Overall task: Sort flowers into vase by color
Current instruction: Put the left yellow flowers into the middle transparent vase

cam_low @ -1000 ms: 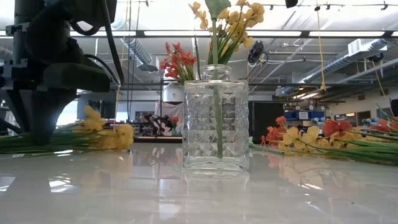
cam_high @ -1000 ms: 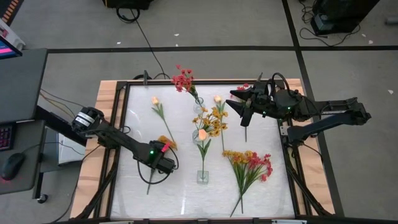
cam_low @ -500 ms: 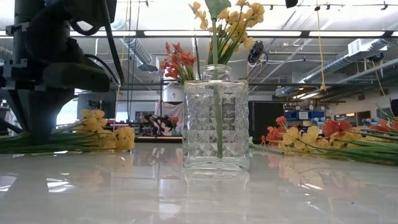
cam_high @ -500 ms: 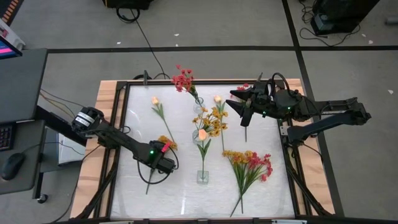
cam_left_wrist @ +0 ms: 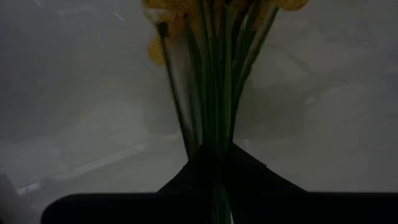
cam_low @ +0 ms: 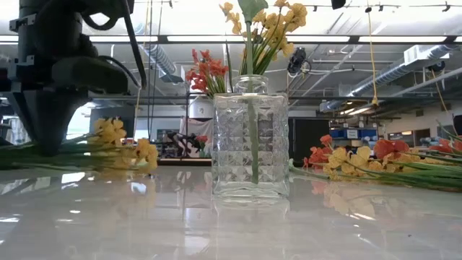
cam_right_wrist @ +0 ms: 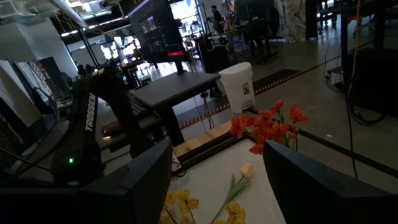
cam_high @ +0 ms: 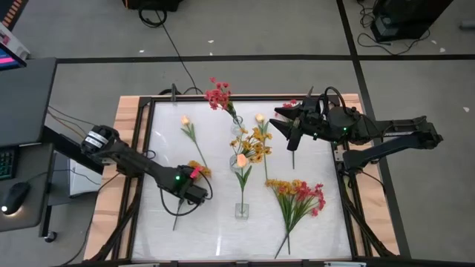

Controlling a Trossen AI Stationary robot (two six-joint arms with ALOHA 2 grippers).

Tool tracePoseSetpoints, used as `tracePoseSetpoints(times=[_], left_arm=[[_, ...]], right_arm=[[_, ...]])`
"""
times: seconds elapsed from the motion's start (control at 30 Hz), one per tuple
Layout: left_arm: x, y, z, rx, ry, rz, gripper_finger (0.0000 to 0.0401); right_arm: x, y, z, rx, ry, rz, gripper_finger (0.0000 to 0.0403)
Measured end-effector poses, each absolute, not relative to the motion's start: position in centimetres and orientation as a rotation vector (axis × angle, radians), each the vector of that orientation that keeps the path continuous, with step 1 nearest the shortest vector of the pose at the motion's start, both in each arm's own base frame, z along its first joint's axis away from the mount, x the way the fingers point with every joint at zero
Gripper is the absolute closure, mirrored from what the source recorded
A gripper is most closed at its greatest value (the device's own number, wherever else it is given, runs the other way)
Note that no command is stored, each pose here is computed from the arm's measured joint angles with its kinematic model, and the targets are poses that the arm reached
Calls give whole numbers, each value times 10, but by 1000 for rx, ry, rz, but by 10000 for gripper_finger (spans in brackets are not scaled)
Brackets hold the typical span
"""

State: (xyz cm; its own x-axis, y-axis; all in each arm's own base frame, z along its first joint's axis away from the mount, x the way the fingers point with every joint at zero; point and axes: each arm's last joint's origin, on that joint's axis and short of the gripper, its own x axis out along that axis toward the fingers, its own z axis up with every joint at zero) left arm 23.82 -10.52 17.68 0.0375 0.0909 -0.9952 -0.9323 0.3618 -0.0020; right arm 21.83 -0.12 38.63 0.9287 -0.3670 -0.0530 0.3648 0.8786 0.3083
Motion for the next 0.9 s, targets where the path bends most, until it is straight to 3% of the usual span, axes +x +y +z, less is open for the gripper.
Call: tracePoseSetpoints(times=[0.9], left_arm=[[220,-56,244,-878,760,1007,369]], right_arm=[[218,-1,386,320,-7,-381,142]])
